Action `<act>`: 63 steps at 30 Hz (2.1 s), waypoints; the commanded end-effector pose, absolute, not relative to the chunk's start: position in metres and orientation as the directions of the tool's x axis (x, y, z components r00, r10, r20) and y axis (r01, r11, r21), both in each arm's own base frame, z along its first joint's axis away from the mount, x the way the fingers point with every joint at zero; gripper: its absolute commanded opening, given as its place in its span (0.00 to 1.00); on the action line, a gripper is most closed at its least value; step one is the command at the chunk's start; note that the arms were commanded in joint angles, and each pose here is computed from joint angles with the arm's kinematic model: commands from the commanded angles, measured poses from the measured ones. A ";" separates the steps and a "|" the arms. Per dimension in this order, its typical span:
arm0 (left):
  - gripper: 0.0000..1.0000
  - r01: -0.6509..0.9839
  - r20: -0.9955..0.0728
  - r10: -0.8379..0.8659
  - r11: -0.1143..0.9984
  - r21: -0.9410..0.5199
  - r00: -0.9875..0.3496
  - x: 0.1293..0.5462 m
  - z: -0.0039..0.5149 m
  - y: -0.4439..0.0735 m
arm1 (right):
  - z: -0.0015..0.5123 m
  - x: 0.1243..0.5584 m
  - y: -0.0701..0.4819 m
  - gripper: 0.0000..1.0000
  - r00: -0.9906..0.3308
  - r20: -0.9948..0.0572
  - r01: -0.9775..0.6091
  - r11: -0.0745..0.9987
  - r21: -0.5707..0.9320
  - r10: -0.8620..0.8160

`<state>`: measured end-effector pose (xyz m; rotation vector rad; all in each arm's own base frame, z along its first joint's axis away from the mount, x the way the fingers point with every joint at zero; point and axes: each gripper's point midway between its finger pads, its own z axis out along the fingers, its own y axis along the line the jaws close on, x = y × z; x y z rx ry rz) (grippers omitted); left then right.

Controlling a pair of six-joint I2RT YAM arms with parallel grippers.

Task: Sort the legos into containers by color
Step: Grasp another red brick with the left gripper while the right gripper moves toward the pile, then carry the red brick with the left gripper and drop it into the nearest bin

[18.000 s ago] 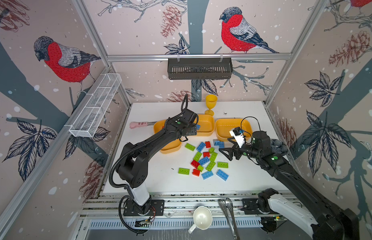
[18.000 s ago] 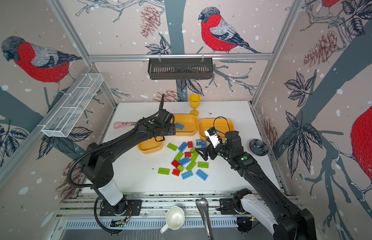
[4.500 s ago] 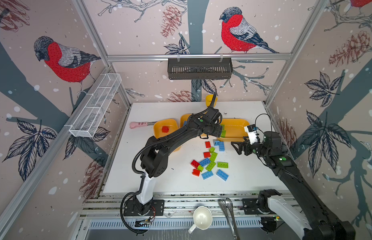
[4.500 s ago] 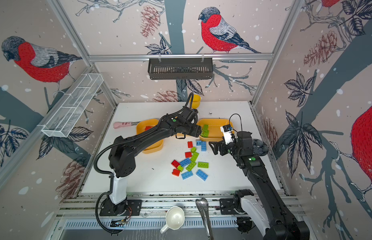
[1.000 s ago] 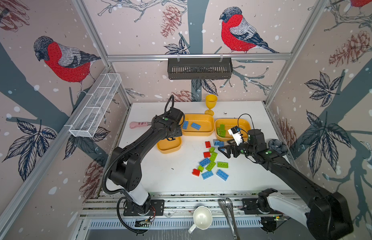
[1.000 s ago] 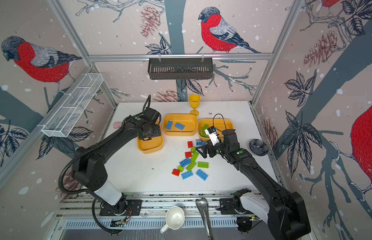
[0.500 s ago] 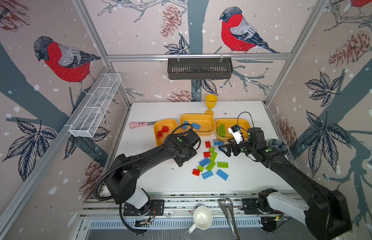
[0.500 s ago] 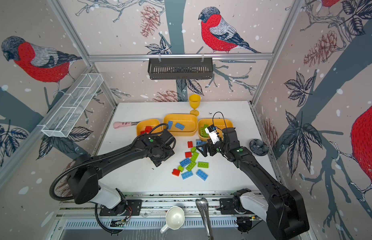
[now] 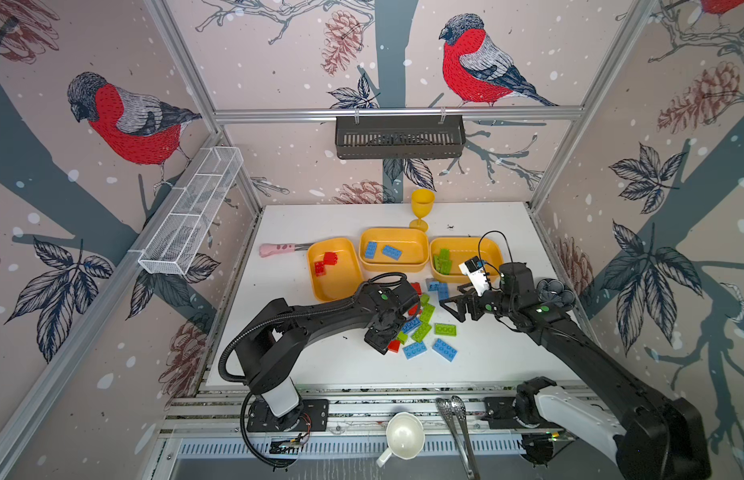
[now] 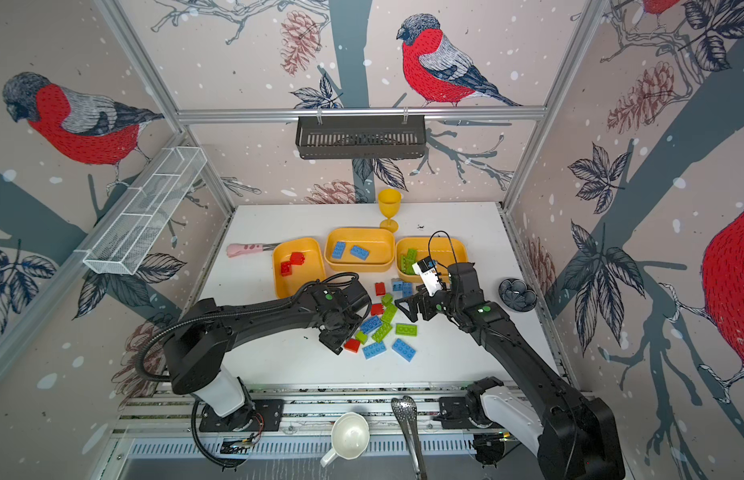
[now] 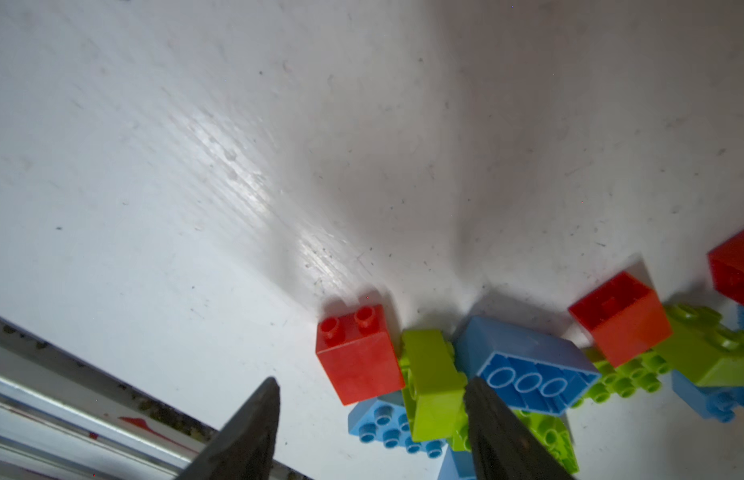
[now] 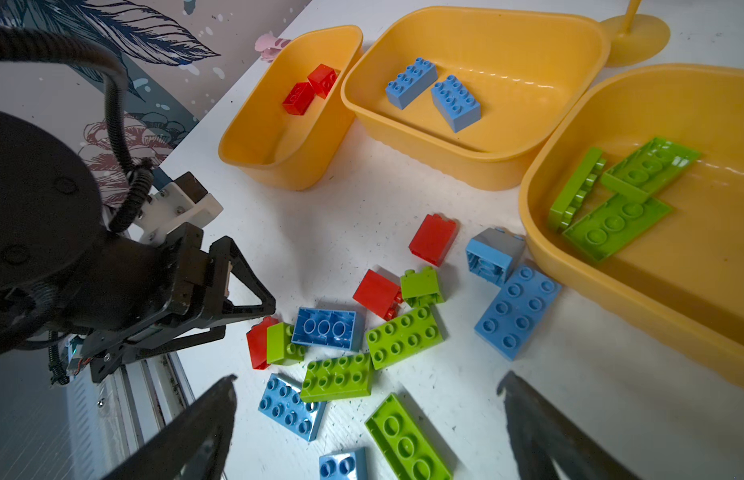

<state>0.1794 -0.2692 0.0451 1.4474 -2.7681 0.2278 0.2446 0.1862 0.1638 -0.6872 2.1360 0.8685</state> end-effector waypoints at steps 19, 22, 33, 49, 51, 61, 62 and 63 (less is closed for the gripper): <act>0.40 -0.862 0.113 -0.855 0.505 -0.046 -0.507 0.166 0.014 -0.276 | 0.182 0.199 0.204 0.99 -0.440 -0.867 -0.842 0.443 0.307 -0.235; 0.26 -0.864 0.099 -0.859 0.501 -0.043 -0.503 0.166 0.015 -0.273 | 0.182 0.198 0.204 0.99 -0.437 -0.866 -0.846 0.437 0.305 -0.241; 0.20 -0.760 -0.113 -0.766 0.643 -0.099 -0.633 0.209 0.095 -0.205 | 0.188 0.203 0.212 0.99 -0.400 -0.881 -0.871 0.405 0.279 -0.253; 0.20 -0.534 -0.511 -0.447 0.845 0.029 -0.734 0.366 0.143 -0.072 | 0.192 0.216 0.237 1.00 -0.346 -0.878 -0.903 0.371 0.215 -0.331; 0.21 -0.497 -0.524 -0.406 0.867 0.038 -0.748 0.382 0.136 -0.071 | 0.192 0.218 0.238 0.99 -0.347 -0.877 -0.901 0.377 0.214 -0.332; 0.35 -0.460 -0.421 -0.397 0.886 0.056 -0.815 0.408 0.076 -0.066 | 0.188 0.225 0.238 0.99 -0.355 -0.867 -0.890 0.411 0.200 -0.348; 0.42 -0.452 -0.422 -0.393 0.891 0.047 -0.817 0.410 0.076 -0.067 | 0.188 0.225 0.238 0.99 -0.355 -0.867 -0.889 0.412 0.197 -0.350; 0.52 -0.446 -0.424 -0.393 0.894 0.031 -0.816 0.412 0.078 -0.069 | 0.188 0.225 0.237 1.00 -0.354 -0.867 -0.889 0.414 0.195 -0.352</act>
